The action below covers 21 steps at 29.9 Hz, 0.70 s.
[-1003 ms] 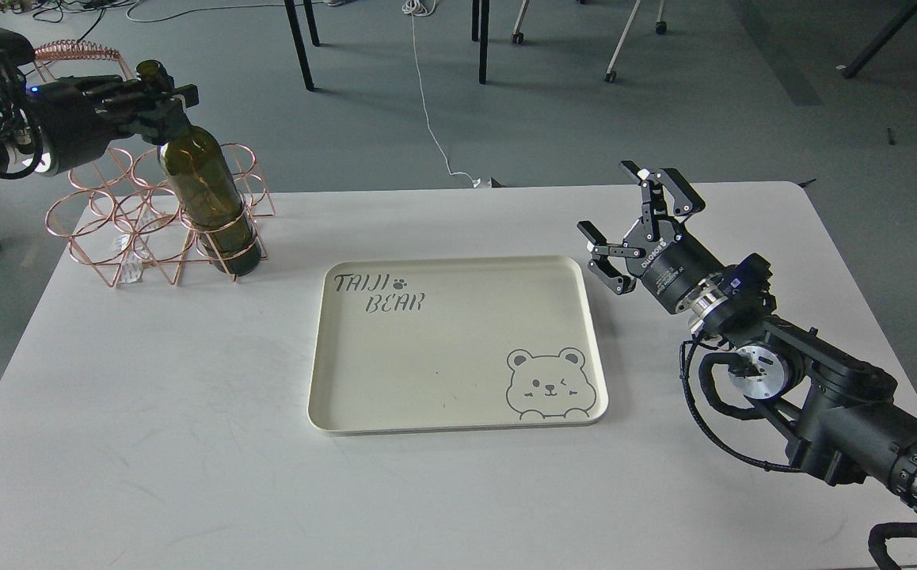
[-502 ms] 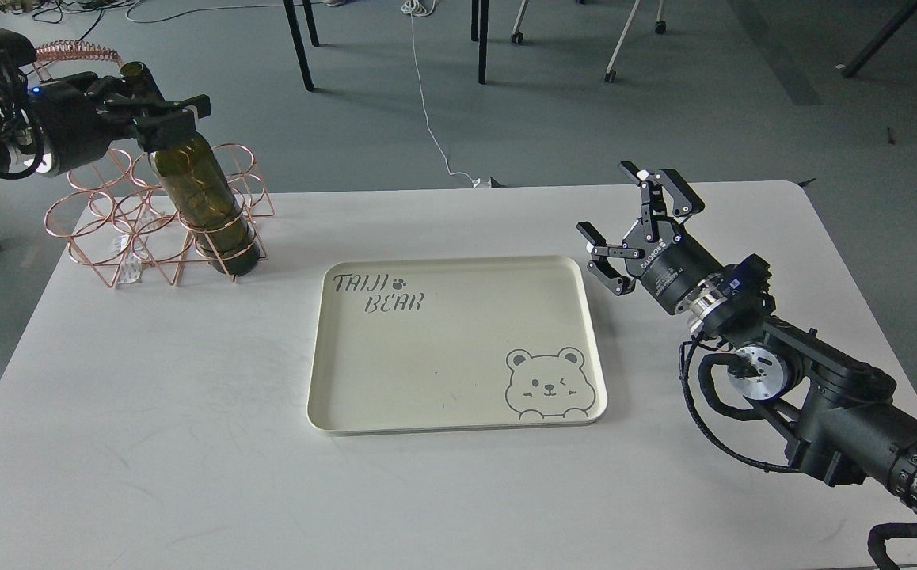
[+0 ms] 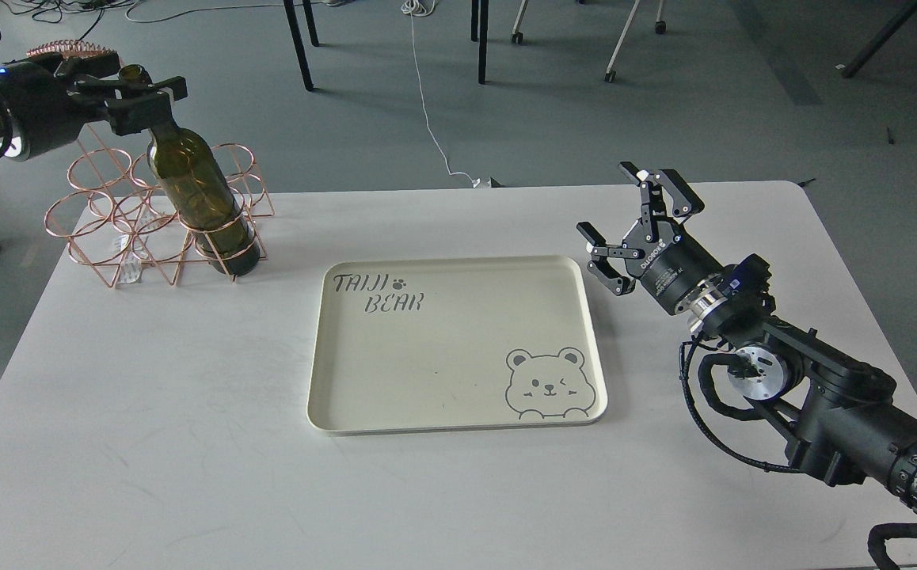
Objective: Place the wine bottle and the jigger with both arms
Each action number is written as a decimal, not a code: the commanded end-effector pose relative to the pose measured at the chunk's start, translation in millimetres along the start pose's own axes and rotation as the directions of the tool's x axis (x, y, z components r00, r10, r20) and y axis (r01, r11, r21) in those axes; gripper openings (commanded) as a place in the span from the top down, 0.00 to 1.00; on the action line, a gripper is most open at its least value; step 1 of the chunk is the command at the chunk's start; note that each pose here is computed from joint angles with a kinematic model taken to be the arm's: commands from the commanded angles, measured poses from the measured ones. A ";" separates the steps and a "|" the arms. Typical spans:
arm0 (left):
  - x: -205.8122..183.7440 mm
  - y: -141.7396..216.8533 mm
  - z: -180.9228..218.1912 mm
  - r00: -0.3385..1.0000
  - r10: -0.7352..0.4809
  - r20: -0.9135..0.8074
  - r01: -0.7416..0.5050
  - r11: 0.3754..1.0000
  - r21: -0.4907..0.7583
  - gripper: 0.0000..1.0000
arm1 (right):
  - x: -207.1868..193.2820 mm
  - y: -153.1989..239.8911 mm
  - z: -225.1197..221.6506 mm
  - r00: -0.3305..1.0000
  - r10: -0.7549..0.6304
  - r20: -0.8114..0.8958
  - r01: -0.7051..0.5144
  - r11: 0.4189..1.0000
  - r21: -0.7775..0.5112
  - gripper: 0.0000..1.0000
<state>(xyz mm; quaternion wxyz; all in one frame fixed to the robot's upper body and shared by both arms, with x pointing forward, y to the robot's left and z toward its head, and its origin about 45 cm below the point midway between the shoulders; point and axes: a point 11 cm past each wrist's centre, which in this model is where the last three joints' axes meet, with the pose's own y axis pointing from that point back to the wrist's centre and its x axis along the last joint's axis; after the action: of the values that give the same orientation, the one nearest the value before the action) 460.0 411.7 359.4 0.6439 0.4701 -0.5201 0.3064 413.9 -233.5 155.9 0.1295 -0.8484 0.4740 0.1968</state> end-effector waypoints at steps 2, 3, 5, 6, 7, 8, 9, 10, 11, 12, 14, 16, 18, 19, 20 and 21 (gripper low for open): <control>40.1 5.9 -0.6 0.997 0.070 0.038 -0.070 0.998 0.004 0.00 | -0.1 0.0 0.0 1.000 0.000 -0.001 0.000 1.000 0.000 0.01; 52.0 7.6 0.3 0.995 0.091 0.049 -0.091 0.996 0.003 0.00 | -0.1 0.0 0.0 1.000 0.000 -0.001 0.000 1.000 0.000 0.01; 78.9 11.3 4.2 0.988 0.141 0.071 -0.141 0.990 -0.006 0.00 | -0.1 0.0 0.0 1.000 0.000 -0.001 0.000 1.000 0.000 0.01; 90.3 12.8 7.0 0.984 0.167 0.069 -0.167 0.986 -0.014 0.00 | 0.0 -0.1 -0.4 1.000 0.000 0.000 0.000 1.000 0.001 0.01; 103.9 15.8 10.2 0.978 0.203 0.050 -0.202 0.979 -0.026 0.00 | 0.2 -0.3 -1.1 1.000 0.001 0.001 -0.001 1.000 0.004 0.01; 114.8 16.9 15.5 0.971 0.238 0.017 -0.237 0.970 -0.046 0.00 | 0.2 -0.3 -1.1 1.000 0.001 0.001 -0.001 1.000 0.004 0.01; 126.4 18.9 23.9 0.961 0.276 -0.030 -0.278 0.957 -0.078 0.00 | 0.2 -0.5 -1.0 1.000 0.002 0.002 -0.002 1.000 0.005 0.01; 137.2 20.5 35.9 0.945 0.313 -0.092 -0.323 0.939 -0.121 0.00 | -0.2 -0.9 -1.1 1.000 0.002 0.004 -0.002 1.000 0.007 0.01; 143.9 22.4 46.6 0.929 0.334 -0.157 -0.358 0.920 -0.159 0.00 | -0.1 -1.0 -1.4 1.000 0.002 0.005 -0.002 1.000 0.008 0.01; 150.6 24.9 59.4 0.907 0.351 -0.234 -0.399 0.894 -0.203 0.00 | -0.1 -1.0 -1.4 1.000 0.002 0.005 -0.002 1.000 0.008 0.01; 161.9 29.3 84.6 0.843 0.351 -0.407 -0.481 0.832 -0.277 0.00 | -1.0 -1.4 -1.5 1.000 0.000 0.006 0.000 1.000 0.009 0.01; 168.1 32.6 100.3 0.749 0.311 -0.585 -0.559 0.771 -0.306 0.00 | -1.6 -2.0 -2.7 1.000 -0.001 0.010 0.001 1.000 0.014 0.01; 162.1 32.9 102.8 0.625 0.234 -0.744 -0.615 0.735 -0.285 0.00 | -2.9 -3.9 -6.5 1.000 -0.003 0.019 0.002 0.999 0.032 0.01; 153.3 31.4 103.8 0.564 0.187 -0.805 -0.629 0.728 -0.271 0.00 | -3.3 -5.2 -10.4 1.000 -0.002 0.026 0.001 0.999 0.047 0.01; 144.5 30.0 105.2 0.515 0.146 -0.845 -0.635 0.727 -0.261 0.00 | -2.3 -5.3 -12.8 1.000 0.002 0.030 -0.004 0.998 0.058 0.01; 137.1 28.6 107.2 0.481 0.113 -0.870 -0.636 0.728 -0.257 0.00 | -1.8 -5.7 -14.7 0.999 0.004 0.032 -0.006 0.998 0.065 0.01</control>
<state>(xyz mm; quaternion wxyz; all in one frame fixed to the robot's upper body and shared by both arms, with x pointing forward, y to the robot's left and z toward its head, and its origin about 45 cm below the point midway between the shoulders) 435.4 313.6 520.3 0.7929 -0.0048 -0.4100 0.4507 418.1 -232.7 164.8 0.1511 -0.8438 0.4760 0.1967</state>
